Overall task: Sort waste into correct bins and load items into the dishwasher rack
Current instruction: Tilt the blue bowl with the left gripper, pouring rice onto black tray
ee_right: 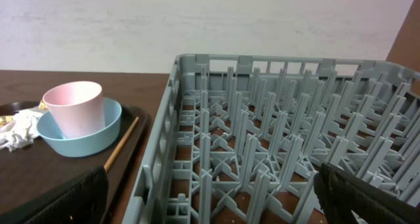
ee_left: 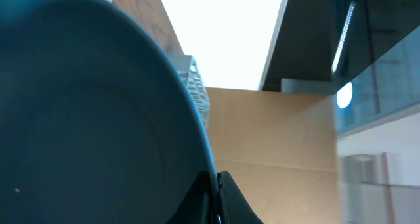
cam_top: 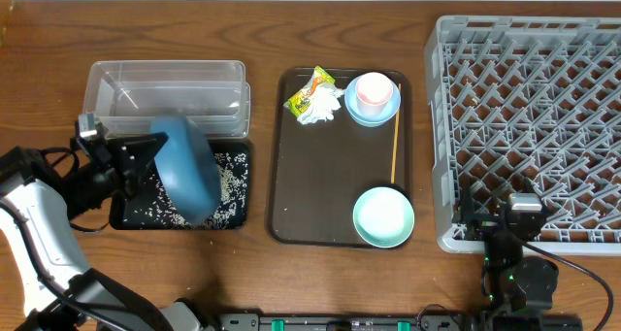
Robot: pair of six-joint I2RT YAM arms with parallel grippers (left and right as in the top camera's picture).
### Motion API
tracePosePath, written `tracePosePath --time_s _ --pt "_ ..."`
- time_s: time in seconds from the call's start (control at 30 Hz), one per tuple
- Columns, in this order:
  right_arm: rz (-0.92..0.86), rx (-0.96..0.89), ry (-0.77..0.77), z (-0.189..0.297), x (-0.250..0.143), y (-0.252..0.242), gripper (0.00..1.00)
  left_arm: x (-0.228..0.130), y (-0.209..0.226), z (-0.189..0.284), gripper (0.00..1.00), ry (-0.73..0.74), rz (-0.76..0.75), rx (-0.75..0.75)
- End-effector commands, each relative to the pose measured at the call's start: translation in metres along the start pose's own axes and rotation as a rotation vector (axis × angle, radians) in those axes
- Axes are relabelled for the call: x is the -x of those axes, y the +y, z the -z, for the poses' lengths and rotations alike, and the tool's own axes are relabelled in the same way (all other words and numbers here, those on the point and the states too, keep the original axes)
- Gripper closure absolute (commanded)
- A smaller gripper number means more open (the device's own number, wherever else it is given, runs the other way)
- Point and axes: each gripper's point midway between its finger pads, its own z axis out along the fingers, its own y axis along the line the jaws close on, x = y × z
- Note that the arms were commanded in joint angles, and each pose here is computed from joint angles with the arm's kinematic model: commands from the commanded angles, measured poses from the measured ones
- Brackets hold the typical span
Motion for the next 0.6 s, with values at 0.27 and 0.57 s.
tracePosePath --time_s 0.27,0.57 --pt "0.008 -0.013 0.002 0.0 -0.001 -0.003 0.01 -0.005 -0.014 0.002 0.94 -0.006 -0.066 -0.043" --pt "0.008 -0.013 0.002 0.0 -0.001 -0.003 0.01 -0.017 -0.01 0.006 0.94 -0.022 -0.186 0.121"
